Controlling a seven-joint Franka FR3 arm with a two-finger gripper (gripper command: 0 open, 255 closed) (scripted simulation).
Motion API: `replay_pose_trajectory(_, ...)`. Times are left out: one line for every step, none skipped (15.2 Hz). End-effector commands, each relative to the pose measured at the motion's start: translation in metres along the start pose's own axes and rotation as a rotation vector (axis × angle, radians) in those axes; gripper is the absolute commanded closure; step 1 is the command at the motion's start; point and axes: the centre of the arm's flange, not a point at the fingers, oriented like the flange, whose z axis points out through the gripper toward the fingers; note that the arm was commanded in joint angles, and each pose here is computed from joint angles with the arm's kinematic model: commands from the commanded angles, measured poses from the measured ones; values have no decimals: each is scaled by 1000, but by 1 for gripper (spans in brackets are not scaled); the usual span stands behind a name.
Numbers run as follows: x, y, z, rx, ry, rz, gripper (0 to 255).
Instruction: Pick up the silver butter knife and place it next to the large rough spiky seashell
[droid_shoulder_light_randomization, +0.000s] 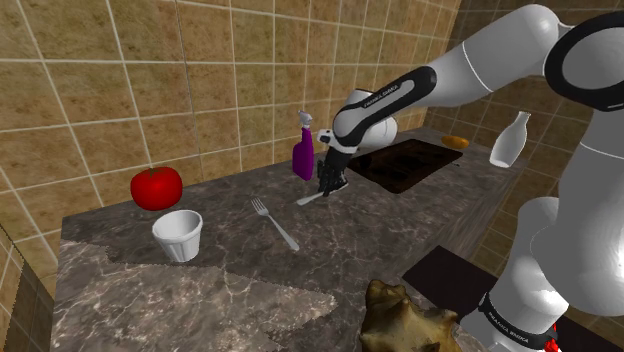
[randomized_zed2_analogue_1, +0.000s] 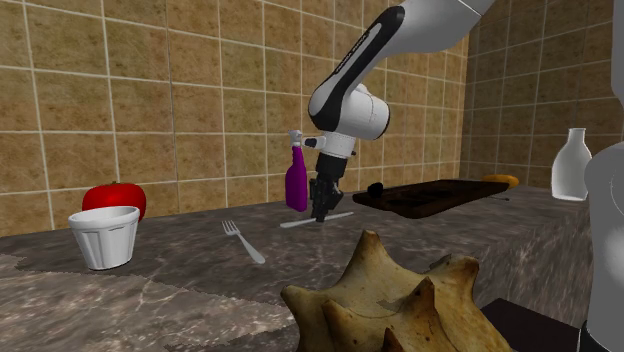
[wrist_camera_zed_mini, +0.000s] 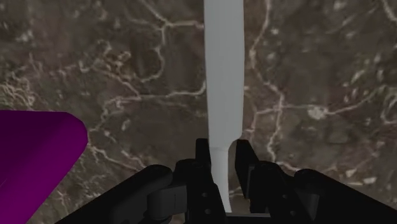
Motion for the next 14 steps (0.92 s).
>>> replay_pose_trajectory(1, 1, -8, 2, -1, 0, 255)
replay_pose_trajectory(2, 1, -13, 2, -1, 0, 255)
replay_pose_trajectory(3, 2, -18, 2, -1, 0, 255)
replay_pose_trajectory(5, 3, -24, 2, -1, 0, 255)
replay_pose_trajectory(6, 3, -29, 2, -1, 0, 255)
replay_pose_trajectory(7, 4, -34, 2, -1, 0, 255)
replay_pose_trajectory(8, 5, -39, 2, -1, 0, 255)
replay_pose_trajectory(9, 5, -44, 2, -1, 0, 255)
replay_pose_trajectory(10, 6, -49, 2, -1, 0, 255)
replay_pose_trajectory(11, 7, -54, 2, -1, 0, 255)
replay_pose_trajectory(12, 7, -59, 2, -1, 0, 255)
replay_pose_trajectory(13, 8, -65, 2, -1, 0, 255)
replay_pose_trajectory(14, 9, -70, 2, -1, 0, 255)
replay_pose_trajectory(16, 9, -75, 2, -1, 0, 255)
